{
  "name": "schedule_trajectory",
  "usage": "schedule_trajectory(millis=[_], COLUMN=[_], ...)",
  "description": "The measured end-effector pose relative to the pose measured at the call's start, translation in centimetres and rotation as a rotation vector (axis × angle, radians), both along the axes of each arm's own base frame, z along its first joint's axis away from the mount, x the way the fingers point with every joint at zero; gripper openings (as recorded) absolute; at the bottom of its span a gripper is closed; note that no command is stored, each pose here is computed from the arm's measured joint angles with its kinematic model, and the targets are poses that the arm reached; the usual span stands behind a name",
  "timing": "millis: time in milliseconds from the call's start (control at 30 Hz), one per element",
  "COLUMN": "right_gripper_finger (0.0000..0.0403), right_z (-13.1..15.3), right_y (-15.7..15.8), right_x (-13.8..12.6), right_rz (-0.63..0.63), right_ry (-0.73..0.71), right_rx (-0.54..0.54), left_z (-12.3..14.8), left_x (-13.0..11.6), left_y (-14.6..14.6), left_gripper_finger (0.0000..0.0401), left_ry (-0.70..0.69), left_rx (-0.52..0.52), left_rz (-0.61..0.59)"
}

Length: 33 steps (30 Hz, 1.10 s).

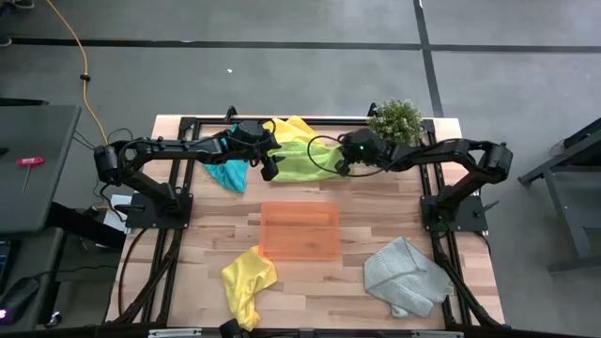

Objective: Fold microfiber towels
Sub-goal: Fold the green towel

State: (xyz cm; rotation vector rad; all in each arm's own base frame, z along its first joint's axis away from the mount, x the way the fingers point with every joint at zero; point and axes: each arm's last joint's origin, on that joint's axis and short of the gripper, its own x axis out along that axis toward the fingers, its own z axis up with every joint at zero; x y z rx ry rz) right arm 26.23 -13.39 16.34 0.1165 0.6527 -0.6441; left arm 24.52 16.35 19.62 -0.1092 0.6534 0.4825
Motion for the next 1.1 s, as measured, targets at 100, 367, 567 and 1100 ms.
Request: schedule_trajectory(millis=[100, 367, 567, 1100], right_gripper_finger=[0.0001, 0.0000, 0.0000, 0.0062], right_z=[1.1, 2.9, 0.6, -0.5], right_y=[0.6, 1.1, -0.1, -0.1], right_x=[0.5, 0.6, -1.3, -1.5], right_rz=[0.061, 0.048, -0.190, -0.150], right_ry=[-0.042, -0.034, 0.084, 0.035], right_rx=[-0.077, -0.261, -0.067, 0.176], left_z=[0.0, 0.1, 0.1, -0.7], left_x=[0.0, 0.0, 0.0, -0.5], left_y=[0.1, 0.2, 0.2, 1.3], left_gripper_finger=[0.0193, 0.0193, 0.0193, 0.0191], left_ry=[0.007, 0.022, 0.022, 0.094], left_rx=[0.022, 0.060, 0.062, 0.107], left_rz=[0.029, 0.040, 0.043, 0.206])
